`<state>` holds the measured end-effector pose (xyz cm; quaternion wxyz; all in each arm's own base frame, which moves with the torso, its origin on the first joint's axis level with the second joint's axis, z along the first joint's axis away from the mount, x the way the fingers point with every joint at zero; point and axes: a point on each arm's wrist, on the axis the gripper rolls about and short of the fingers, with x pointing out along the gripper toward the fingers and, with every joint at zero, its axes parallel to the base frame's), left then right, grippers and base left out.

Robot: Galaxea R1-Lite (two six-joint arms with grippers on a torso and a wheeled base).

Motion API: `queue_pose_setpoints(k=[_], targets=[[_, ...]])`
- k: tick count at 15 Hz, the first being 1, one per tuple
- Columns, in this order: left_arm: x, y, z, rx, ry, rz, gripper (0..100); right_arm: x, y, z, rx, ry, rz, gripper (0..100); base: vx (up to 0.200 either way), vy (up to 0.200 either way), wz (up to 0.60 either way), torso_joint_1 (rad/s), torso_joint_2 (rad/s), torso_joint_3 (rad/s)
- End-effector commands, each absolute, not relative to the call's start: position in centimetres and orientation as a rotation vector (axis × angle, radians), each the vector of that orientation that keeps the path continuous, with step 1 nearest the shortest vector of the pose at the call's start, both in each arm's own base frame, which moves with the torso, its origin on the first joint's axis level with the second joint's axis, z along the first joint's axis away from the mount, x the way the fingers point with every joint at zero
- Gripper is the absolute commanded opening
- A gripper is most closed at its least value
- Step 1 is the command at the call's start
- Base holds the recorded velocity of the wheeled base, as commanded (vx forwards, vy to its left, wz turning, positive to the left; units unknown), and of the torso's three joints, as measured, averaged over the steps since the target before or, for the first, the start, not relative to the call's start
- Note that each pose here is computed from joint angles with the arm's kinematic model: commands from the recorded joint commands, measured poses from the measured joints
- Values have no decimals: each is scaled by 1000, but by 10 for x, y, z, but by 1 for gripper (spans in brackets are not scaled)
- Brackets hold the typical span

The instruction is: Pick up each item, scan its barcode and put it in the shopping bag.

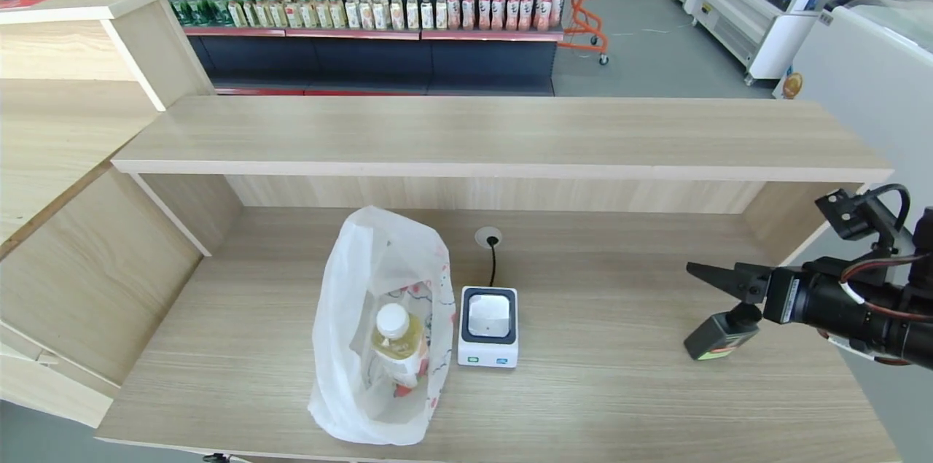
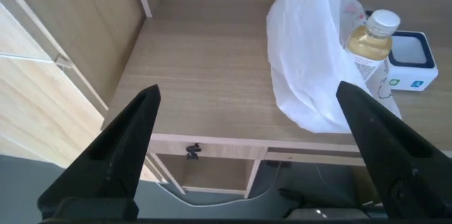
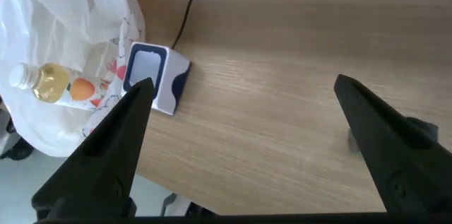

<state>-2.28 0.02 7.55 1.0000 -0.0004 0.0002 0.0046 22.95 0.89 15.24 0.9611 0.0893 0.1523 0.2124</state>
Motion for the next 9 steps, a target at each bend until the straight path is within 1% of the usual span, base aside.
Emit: queue_pose_setpoints(k=[1,3,5,6,7,8,9], targets=[[-23,0,75,0,0,11,100,220,9,150,183,320,429,100,-200,-200,0,27,7,2],[-23,0,75,0,0,11,100,216,7,142,145,342,426,100,-200,-200,0,5,7,2],[-23,0,75,3,0,9,100,210,3,130,23,380,429,100,-200,-200,0,-17,0,9],[-23,0,75,5,0,9,100,210,1,127,-11,391,429,100,0,0,0,0,0,0],[-23,0,75,5,0,9,100,213,-10,120,-124,409,407,100,0,0,0,0,0,0],[-23,0,75,5,0,9,100,216,-16,117,-175,418,382,100,0,0,0,0,0,0],[-23,0,75,5,0,9,100,226,-32,111,-331,445,278,100,0,0,0,0,0,0]])
